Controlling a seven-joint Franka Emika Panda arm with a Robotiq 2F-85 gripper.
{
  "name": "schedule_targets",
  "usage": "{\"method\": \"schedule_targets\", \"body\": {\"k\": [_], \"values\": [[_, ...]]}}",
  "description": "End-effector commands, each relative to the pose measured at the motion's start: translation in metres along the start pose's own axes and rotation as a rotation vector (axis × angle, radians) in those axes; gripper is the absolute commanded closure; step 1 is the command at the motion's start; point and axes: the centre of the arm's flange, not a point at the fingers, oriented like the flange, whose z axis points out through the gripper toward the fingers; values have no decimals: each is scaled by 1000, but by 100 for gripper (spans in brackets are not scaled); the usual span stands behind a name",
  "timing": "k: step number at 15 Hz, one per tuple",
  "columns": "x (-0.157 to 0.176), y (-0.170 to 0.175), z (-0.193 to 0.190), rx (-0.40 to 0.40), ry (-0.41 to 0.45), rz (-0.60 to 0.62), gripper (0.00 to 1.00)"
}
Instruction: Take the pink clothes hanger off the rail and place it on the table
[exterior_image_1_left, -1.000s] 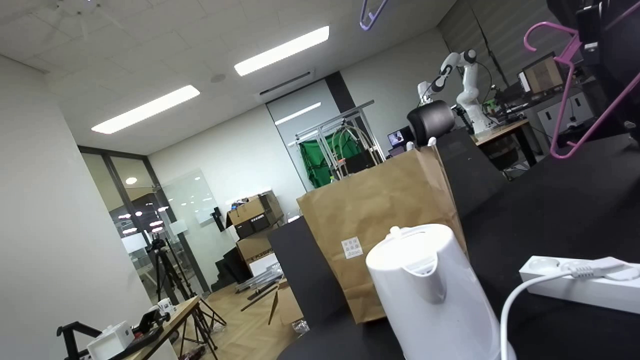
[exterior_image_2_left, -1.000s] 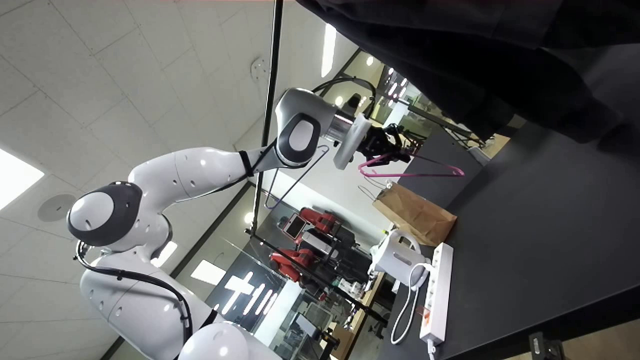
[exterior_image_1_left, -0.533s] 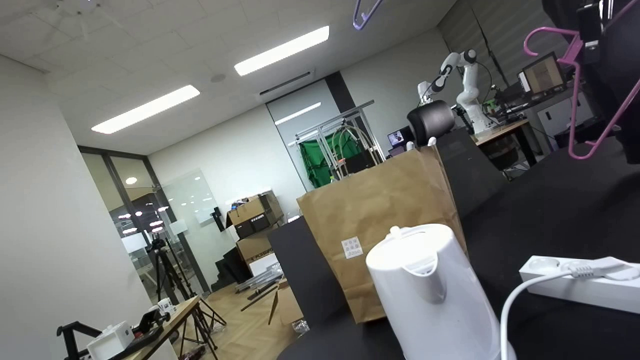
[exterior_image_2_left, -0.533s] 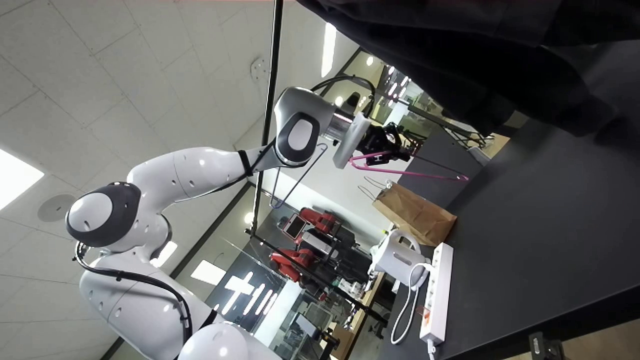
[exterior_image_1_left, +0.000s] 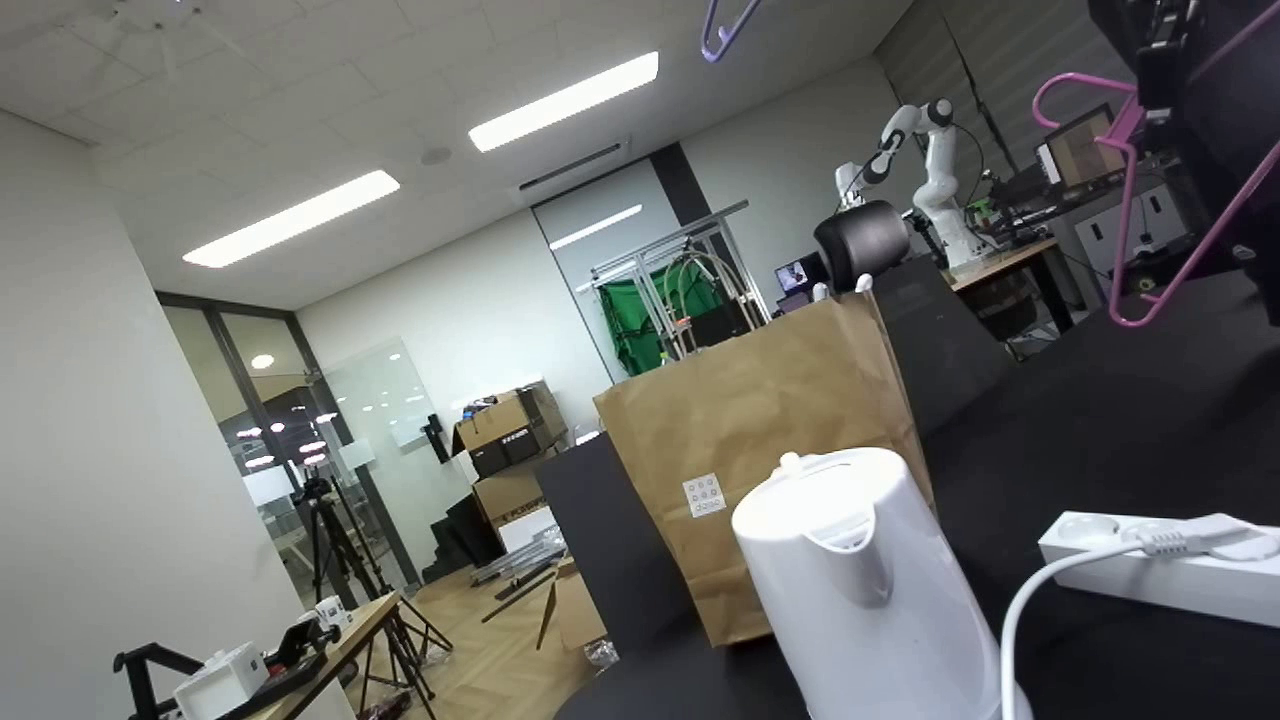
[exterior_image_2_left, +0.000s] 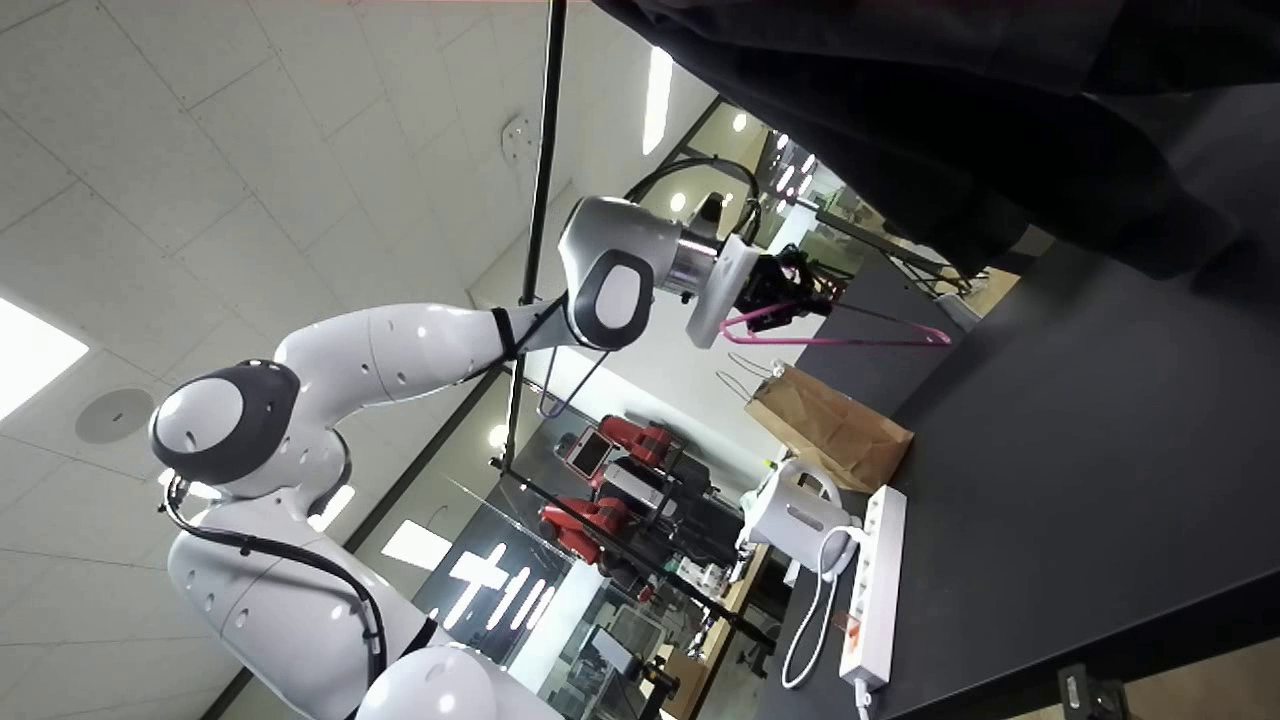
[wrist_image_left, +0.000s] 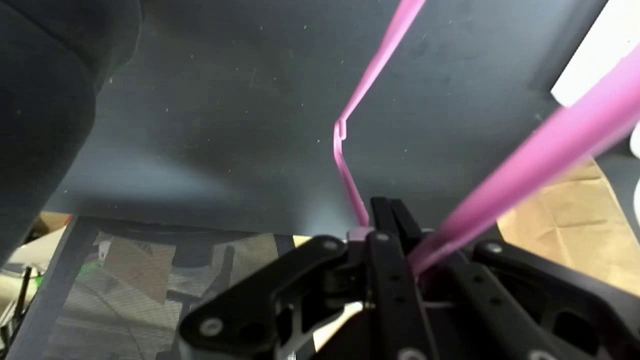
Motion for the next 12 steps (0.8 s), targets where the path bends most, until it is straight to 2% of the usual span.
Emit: {"method": "schedule_targets", "body": {"k": [1, 3, 6, 7, 8, 12], "values": [[-12, -16, 35, -75, 124, -45, 99], [-13, -27, 52, -116, 179, -58, 99], [-11, -45, 72, -127, 215, -50, 99], [-9, -50, 78, -136, 205, -63, 99], [-5, -54, 55, -117, 174, -49, 99], [-8, -56, 62, -114, 164, -54, 96]]}}
